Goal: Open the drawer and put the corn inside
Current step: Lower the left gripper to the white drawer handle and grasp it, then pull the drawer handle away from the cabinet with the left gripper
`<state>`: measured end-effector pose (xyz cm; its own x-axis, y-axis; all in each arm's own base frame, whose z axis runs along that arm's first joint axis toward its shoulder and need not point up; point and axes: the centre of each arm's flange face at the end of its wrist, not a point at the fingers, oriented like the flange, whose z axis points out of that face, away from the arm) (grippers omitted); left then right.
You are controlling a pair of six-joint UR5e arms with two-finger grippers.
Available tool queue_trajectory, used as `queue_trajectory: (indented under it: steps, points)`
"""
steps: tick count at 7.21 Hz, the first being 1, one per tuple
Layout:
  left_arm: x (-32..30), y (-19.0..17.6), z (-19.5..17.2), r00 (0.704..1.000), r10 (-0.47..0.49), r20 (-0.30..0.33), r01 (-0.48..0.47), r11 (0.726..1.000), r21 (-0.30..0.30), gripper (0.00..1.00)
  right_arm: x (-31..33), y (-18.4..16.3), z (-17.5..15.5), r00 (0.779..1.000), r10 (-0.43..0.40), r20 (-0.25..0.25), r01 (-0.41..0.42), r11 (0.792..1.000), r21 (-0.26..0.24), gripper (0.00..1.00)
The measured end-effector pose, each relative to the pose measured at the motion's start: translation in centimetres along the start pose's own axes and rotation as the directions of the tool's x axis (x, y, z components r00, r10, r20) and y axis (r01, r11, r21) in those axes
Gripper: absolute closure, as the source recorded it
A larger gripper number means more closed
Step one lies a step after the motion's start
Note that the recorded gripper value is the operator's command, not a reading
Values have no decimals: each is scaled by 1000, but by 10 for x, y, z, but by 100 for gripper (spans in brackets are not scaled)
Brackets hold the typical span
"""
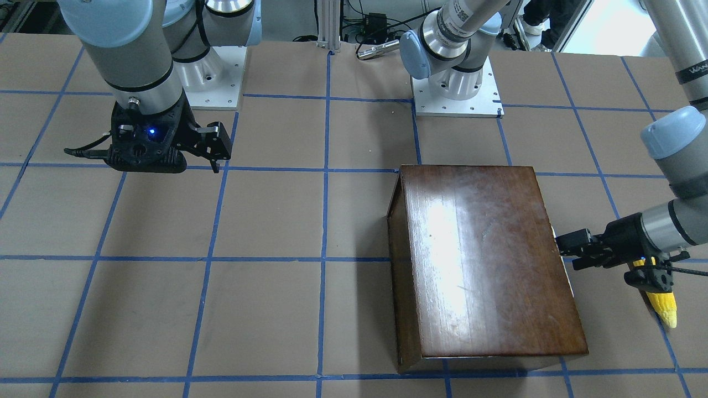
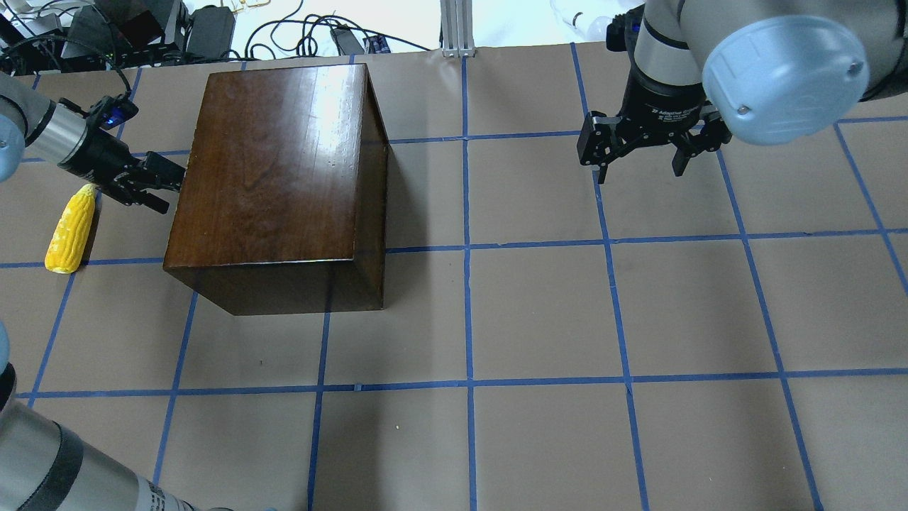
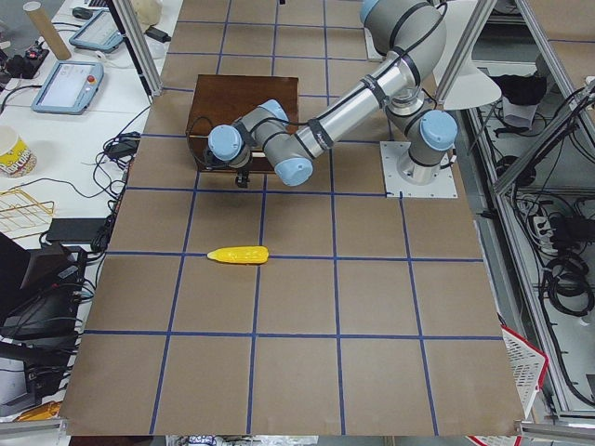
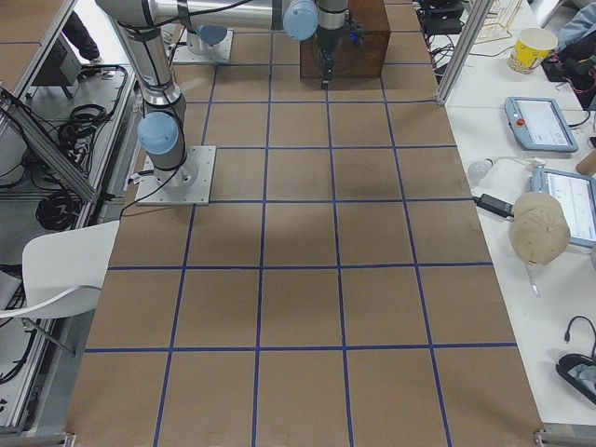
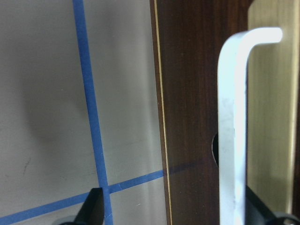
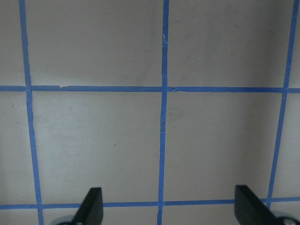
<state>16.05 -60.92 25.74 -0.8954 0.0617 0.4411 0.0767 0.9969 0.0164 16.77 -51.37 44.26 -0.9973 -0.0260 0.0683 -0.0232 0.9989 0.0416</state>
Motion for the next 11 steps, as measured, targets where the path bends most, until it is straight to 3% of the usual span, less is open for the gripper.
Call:
queue_trajectory:
  steps: [11]
  points:
    - [-36,8,-19,999,-44,18,43,998,36,0,0,0,0,1000,0,0,0,1000,0,0]
